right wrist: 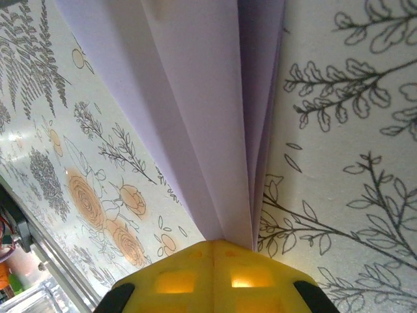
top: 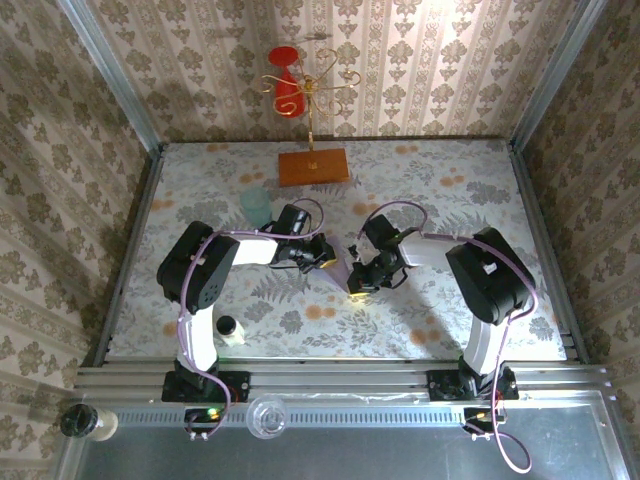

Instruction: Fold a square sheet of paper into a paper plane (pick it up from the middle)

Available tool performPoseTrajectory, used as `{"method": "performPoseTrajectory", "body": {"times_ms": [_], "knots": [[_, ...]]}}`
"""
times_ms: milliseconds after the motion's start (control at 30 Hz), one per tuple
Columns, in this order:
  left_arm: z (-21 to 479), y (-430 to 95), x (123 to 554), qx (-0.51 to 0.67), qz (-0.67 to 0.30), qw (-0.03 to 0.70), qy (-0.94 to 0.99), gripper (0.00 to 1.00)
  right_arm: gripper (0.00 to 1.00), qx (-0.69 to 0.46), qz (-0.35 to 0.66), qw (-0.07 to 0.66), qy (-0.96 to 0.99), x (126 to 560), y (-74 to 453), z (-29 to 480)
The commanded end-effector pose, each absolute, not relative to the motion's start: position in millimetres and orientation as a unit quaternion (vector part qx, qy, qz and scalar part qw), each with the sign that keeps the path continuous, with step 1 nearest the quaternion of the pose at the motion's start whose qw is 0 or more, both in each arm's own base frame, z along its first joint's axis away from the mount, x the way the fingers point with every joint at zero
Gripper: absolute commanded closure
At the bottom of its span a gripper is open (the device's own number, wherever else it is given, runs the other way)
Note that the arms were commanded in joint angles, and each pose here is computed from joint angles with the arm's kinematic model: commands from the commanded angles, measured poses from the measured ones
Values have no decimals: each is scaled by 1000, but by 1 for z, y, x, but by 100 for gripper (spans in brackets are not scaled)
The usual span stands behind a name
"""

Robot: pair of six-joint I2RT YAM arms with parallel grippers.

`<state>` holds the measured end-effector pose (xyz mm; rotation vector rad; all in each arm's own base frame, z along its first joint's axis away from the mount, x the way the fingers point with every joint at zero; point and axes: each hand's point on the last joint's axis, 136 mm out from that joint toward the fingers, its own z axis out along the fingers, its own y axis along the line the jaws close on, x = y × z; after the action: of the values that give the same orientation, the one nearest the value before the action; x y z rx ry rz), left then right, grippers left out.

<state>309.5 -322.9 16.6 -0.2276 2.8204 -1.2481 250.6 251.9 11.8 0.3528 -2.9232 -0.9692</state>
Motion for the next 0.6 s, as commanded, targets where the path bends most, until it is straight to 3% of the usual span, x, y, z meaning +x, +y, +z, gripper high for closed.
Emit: {"method": "performPoseTrajectory", "body": {"times_ms": [0, 267, 567], "knots": [[-73, -259, 259, -143, -241, -58, 958, 96, 93, 85, -287, 83, -950, 219, 233, 0], [-72, -260, 261, -140, -243, -56, 958, 97, 93, 50, -297, 83, -950, 209, 220, -2], [-69, -265, 262, -134, -247, -55, 958, 97, 88, 62, -363, -10, -930, 247, 247, 61]]}}
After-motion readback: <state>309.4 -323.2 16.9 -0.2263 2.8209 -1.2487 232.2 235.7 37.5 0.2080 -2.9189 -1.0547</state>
